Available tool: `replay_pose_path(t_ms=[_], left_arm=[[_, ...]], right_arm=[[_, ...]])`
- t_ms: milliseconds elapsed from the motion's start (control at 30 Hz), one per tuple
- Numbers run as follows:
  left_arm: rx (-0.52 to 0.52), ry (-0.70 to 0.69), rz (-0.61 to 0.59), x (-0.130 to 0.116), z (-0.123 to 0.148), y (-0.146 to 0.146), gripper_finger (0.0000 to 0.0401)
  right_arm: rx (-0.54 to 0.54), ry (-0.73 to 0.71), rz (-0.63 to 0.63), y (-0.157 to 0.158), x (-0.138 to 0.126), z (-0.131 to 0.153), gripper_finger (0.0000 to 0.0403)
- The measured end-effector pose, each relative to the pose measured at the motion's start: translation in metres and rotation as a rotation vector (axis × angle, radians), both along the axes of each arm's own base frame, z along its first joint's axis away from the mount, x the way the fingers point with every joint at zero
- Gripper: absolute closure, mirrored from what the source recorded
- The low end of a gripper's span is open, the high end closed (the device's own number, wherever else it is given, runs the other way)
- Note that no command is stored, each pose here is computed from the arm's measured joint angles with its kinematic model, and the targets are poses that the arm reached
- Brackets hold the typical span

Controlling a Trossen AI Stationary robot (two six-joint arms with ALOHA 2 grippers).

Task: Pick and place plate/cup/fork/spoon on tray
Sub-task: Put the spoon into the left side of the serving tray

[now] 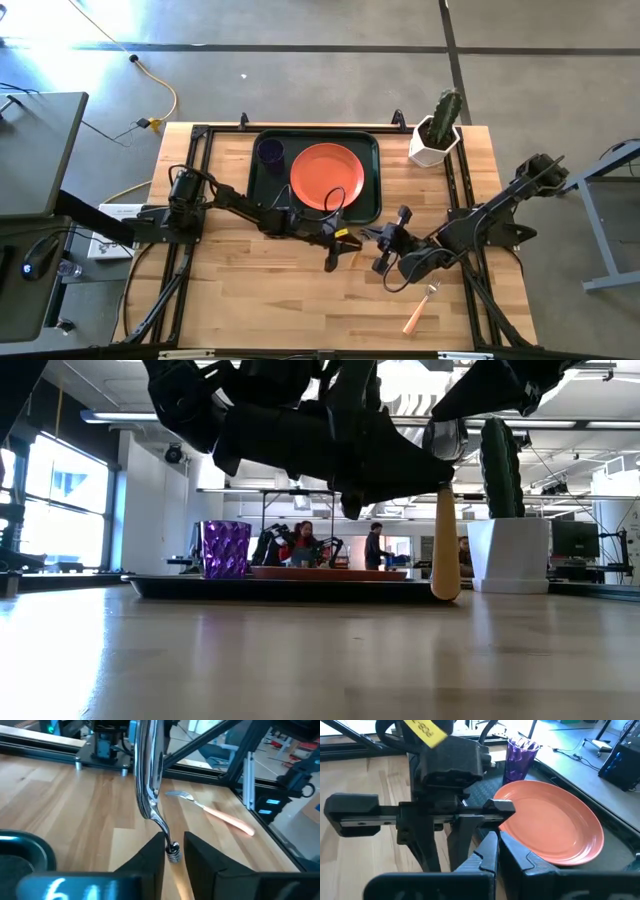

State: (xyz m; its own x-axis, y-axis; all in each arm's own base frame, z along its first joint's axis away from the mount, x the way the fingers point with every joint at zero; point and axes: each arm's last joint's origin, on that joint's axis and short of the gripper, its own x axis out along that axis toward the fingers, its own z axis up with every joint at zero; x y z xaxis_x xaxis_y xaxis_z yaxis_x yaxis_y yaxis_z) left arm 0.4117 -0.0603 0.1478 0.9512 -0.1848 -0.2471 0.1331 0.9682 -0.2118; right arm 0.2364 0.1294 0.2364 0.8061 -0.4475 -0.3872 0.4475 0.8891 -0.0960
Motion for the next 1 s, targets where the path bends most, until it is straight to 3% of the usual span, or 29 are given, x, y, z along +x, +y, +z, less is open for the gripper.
replay_pose_path(t_ms=[367, 1000], left_arm=[[-0.010, 0.003, -0.024, -0.0001, 0.0000, 0.0002, 0.0396], [-0.057, 0.059, -0.021, -0.0017, -0.0008, 0.0015, 0.0401]], right_arm=[[0.001, -0.012, 0.017, 0.0014, 0.0014, 0.0019, 0.0403], [0.040, -0.021, 0.004, 0.0008, 0.0015, 0.0009, 0.0402]])
